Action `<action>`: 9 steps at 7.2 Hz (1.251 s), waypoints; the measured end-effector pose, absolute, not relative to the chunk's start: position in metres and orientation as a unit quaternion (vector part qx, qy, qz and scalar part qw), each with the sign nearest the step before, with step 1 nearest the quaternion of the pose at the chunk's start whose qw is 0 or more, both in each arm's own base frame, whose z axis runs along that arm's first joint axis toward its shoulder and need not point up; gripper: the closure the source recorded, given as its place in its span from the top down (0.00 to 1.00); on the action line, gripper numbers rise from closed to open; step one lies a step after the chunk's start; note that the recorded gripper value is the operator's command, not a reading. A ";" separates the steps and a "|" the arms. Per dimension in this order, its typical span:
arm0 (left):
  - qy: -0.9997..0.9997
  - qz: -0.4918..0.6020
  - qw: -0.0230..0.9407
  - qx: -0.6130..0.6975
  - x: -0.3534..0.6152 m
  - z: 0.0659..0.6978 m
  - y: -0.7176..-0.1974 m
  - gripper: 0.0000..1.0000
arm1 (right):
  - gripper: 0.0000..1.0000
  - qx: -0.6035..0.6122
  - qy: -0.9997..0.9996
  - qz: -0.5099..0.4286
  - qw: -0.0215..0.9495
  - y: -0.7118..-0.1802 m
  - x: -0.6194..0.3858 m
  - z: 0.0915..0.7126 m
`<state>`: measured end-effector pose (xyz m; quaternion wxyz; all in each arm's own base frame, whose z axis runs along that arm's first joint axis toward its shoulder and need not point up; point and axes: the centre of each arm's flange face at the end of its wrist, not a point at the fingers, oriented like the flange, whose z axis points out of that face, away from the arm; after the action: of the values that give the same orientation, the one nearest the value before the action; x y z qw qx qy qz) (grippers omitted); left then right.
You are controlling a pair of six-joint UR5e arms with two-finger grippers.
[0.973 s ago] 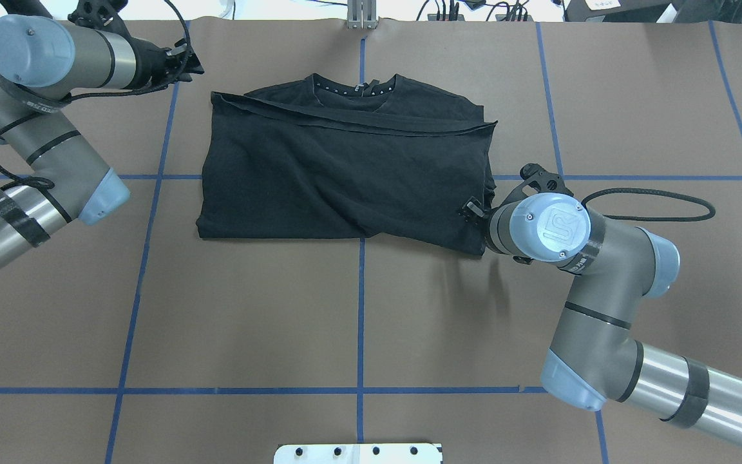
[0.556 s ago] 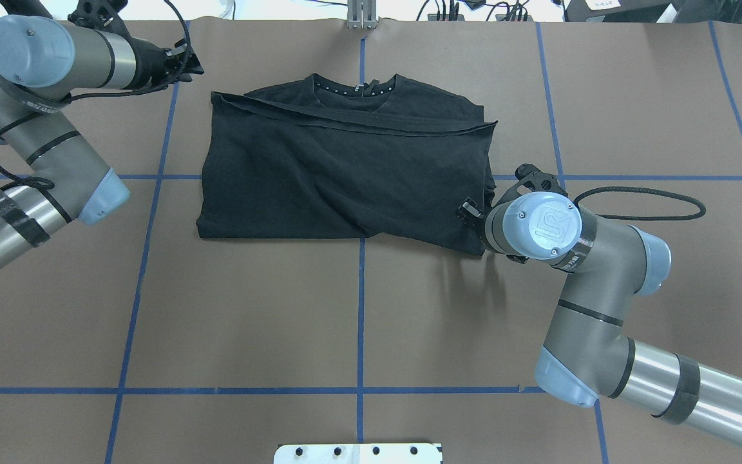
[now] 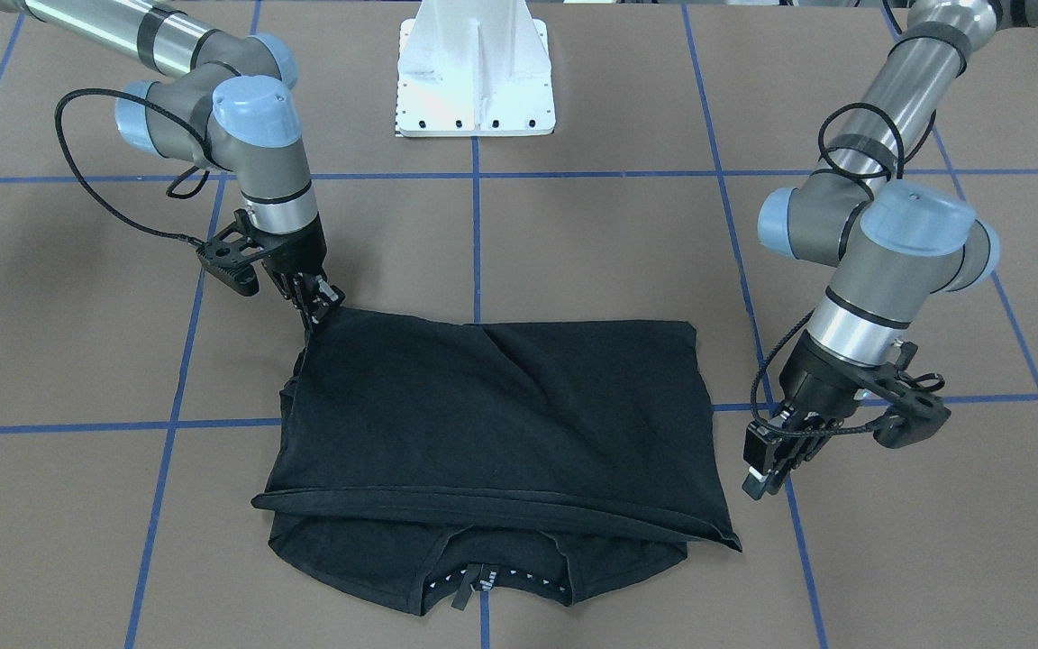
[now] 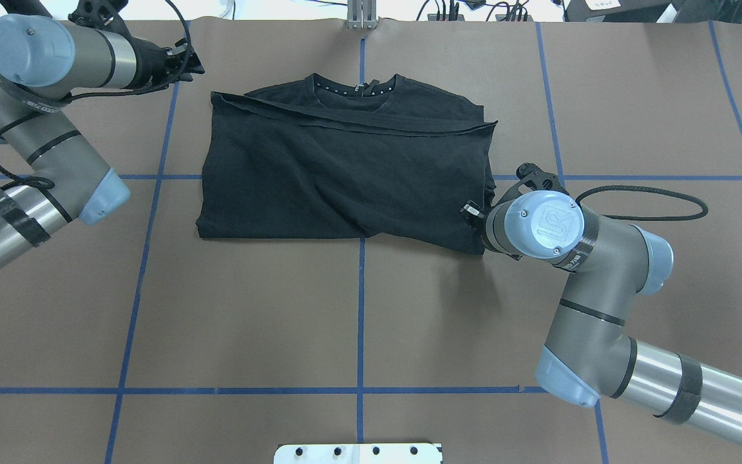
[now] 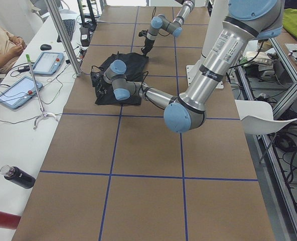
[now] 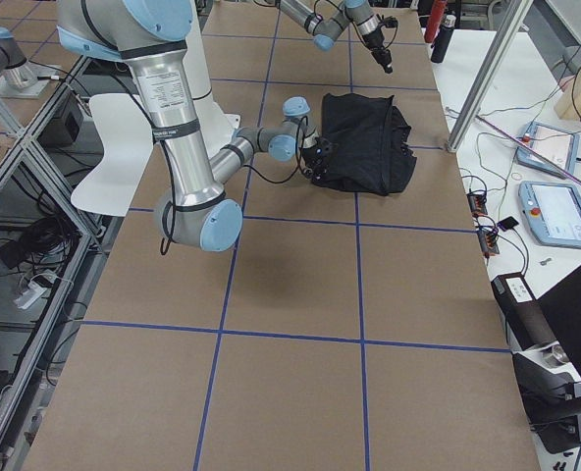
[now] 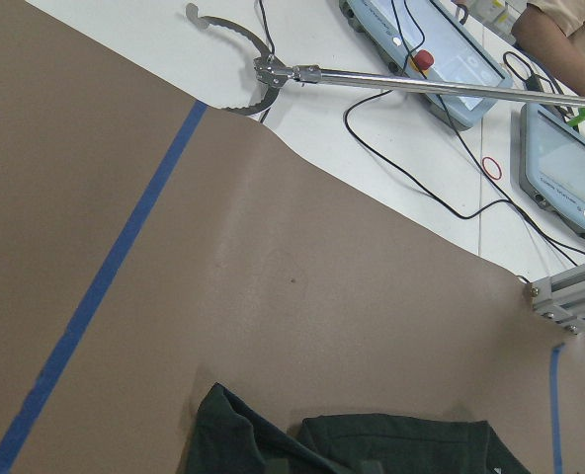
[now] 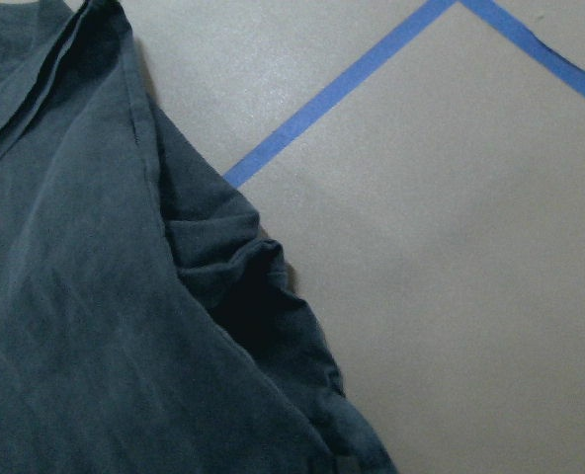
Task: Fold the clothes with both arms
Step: 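Grasp the side edge of the folded shirt with the right gripper, then drag the shirt corner toward the robot with the right gripper while the left reaches in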
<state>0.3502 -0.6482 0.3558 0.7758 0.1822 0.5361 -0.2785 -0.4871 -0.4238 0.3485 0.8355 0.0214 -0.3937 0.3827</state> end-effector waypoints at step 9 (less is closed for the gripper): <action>0.576 -0.233 0.770 0.145 0.342 0.310 -0.616 0.34 | 0.00 -0.149 -0.416 0.250 0.861 -0.258 -0.396 0.343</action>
<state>0.3416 -0.6157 0.3099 0.7697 0.1451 0.5763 -0.2333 -0.3963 -0.2583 0.3431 0.8613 -0.1495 -0.4162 0.2503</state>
